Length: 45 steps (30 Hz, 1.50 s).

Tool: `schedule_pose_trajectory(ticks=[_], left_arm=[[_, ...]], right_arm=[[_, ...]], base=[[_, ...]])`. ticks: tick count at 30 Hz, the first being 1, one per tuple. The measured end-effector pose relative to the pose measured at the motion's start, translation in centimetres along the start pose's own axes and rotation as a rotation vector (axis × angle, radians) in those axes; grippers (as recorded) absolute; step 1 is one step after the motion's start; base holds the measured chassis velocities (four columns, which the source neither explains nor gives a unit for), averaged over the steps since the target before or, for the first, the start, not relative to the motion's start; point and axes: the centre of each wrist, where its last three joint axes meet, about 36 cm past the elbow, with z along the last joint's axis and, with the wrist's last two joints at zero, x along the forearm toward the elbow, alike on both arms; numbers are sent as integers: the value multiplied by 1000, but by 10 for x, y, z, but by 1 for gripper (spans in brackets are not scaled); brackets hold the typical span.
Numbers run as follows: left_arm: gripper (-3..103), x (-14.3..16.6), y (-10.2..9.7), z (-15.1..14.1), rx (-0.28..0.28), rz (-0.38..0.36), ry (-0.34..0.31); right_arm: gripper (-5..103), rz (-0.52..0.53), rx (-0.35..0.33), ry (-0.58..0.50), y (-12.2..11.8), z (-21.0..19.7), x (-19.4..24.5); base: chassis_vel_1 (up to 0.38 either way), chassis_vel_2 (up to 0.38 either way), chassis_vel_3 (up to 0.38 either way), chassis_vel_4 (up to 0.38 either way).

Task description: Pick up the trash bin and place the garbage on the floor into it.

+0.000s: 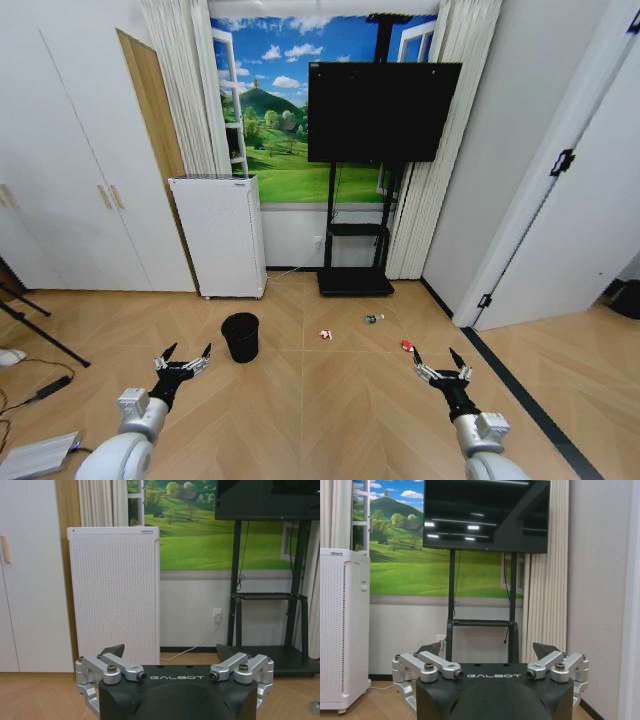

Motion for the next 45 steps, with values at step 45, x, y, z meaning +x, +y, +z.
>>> schedule_pose_trajectory(ticks=[45], left_arm=[[100,2,-2,4,15,2,-2]], right_arm=[[100,11,8,-2,5,2,0]], base=[[-249,256,249,-252]])
